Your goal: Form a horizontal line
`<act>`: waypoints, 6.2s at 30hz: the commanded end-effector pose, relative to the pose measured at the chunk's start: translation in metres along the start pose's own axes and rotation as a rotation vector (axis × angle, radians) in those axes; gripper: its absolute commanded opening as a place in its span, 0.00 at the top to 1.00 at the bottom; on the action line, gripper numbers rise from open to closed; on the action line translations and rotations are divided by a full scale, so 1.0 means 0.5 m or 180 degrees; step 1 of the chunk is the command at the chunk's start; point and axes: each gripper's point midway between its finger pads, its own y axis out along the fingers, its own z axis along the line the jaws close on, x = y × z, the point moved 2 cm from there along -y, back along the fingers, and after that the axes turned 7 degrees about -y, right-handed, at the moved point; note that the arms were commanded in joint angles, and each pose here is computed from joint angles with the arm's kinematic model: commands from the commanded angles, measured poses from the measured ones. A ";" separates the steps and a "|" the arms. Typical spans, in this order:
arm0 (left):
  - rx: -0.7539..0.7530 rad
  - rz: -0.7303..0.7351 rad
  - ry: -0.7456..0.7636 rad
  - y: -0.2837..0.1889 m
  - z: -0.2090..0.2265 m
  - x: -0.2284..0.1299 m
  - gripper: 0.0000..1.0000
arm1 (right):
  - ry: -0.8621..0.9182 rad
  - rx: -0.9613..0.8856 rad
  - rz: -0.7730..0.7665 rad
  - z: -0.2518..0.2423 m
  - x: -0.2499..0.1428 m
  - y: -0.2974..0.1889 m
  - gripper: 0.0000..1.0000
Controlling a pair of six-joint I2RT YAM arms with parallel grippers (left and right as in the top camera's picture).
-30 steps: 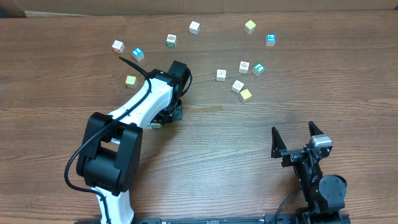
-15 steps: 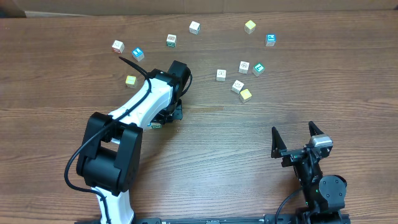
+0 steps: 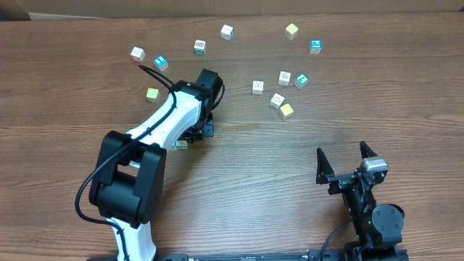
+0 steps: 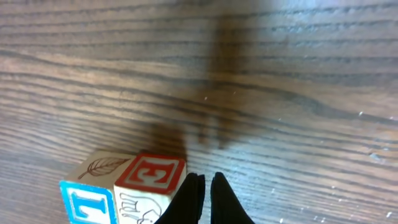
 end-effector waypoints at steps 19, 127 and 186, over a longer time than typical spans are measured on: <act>0.0149 -0.0209 -0.1274 0.060 0.253 0.137 0.95 | -0.0015 0.0001 -0.0027 0.001 -0.002 0.000 0.00; 0.0484 0.0135 -0.2846 0.119 0.641 0.073 0.00 | 0.0347 0.0453 0.0010 0.044 -0.003 0.000 0.00; 0.0482 0.0130 -0.2846 0.119 0.641 0.074 0.00 | 0.0523 0.0626 0.2932 0.016 0.345 0.357 0.00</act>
